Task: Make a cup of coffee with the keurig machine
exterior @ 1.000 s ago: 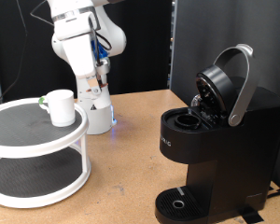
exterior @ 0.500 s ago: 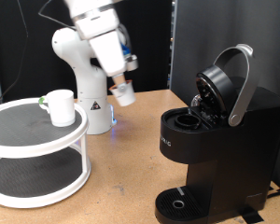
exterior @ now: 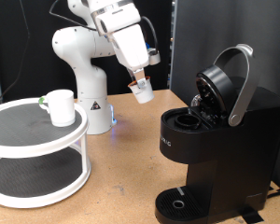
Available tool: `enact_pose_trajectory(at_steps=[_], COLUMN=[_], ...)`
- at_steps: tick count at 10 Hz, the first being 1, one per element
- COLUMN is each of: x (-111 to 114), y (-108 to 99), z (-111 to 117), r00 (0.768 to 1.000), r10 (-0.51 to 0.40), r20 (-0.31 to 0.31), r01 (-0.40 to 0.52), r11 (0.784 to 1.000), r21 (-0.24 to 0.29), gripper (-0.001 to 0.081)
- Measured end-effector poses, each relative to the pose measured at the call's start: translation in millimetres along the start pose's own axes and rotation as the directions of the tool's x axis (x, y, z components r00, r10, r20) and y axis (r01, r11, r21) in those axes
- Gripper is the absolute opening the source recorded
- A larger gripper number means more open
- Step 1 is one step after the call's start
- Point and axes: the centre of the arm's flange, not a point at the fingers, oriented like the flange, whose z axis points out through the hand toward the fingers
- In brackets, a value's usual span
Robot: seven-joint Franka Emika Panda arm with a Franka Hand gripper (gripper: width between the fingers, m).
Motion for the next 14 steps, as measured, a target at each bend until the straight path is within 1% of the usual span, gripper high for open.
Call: enact_pose_trajectory(at_steps=[2,4,7,9,10,12,14], x=[4.1,14.7,33.5,46.1,51.2,53.2,52.5], y=[-2.8,-6.1,-8.1,-10.6,-13.0,-14.3,-15.8], z=[-1.8,-4.1,0.8,7.4,10.4,12.1,14.6], r00=[1.000,0.999,0.998,0.997,0.997,0.998,0.996], r10=[-0.012,-0.035,-0.057,-0.073,-0.067,-0.061,-0.088], r20=[-0.011,-0.025,-0.033,-0.030,-0.025,-0.022,-0.019], r01=[0.012,0.037,0.058,0.074,0.068,0.062,0.088], r11=[0.999,0.998,0.997,0.996,0.997,0.997,0.995], r21=[0.030,0.049,0.042,0.040,0.042,0.043,0.046], gripper=[0.0435,0.0435,0.0435,0.0435,0.0435,0.0435,0.0435])
